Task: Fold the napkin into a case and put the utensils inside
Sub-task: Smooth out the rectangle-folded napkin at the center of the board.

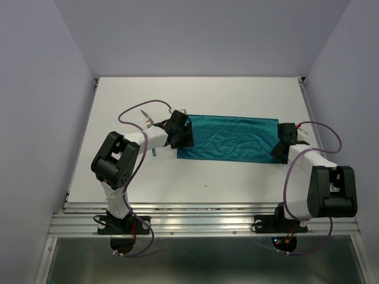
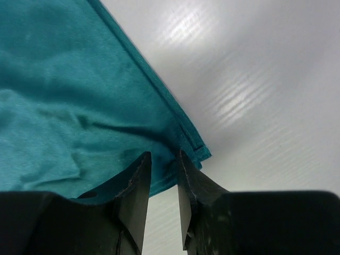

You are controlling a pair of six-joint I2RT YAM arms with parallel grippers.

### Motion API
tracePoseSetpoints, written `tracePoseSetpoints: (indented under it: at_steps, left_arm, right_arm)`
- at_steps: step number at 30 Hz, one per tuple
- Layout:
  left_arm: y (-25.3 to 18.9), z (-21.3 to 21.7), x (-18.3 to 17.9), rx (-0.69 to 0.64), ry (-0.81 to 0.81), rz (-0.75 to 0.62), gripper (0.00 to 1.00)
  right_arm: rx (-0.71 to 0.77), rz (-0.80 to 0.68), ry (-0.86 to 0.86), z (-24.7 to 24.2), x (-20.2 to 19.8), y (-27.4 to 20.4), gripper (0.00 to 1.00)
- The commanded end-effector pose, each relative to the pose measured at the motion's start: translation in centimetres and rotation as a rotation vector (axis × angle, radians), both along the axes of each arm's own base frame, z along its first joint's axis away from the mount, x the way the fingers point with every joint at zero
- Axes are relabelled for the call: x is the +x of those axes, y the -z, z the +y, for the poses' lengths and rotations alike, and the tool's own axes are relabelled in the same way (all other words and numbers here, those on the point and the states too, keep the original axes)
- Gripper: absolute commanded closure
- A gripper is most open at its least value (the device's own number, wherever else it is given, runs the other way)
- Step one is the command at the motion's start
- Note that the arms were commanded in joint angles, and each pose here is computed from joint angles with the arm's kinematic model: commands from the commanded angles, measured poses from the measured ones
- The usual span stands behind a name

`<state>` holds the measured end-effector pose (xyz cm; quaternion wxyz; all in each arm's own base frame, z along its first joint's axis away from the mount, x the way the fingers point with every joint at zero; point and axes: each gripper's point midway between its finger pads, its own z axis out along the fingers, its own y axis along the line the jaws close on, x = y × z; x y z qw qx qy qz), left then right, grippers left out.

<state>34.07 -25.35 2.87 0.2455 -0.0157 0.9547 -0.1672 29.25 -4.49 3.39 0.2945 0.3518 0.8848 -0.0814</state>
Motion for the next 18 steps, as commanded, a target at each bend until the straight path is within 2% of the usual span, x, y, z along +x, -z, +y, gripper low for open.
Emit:
tracePoseSetpoints:
  at_steps: [1,5,14,18]
  left_arm:
    - [3.0,1.6,-1.9,0.091,0.012,0.074,0.36]
    - [3.3,1.9,-2.0,0.101,0.007,0.082,0.36]
    - [3.6,2.8,-2.8,0.111,-0.001,0.101,0.36]
    - [3.7,3.0,-2.9,0.115,-0.001,0.102,0.36]
  right_arm:
    - [0.035,0.046,0.020,0.6,-1.3,1.7,0.69]
    - [0.013,0.040,0.027,0.2,-0.7,1.6,0.73]
    - [-0.119,0.002,0.052,-2.1,0.5,-2.1,0.70]
    - [-0.102,-0.021,0.045,-1.8,0.9,-2.9,0.70]
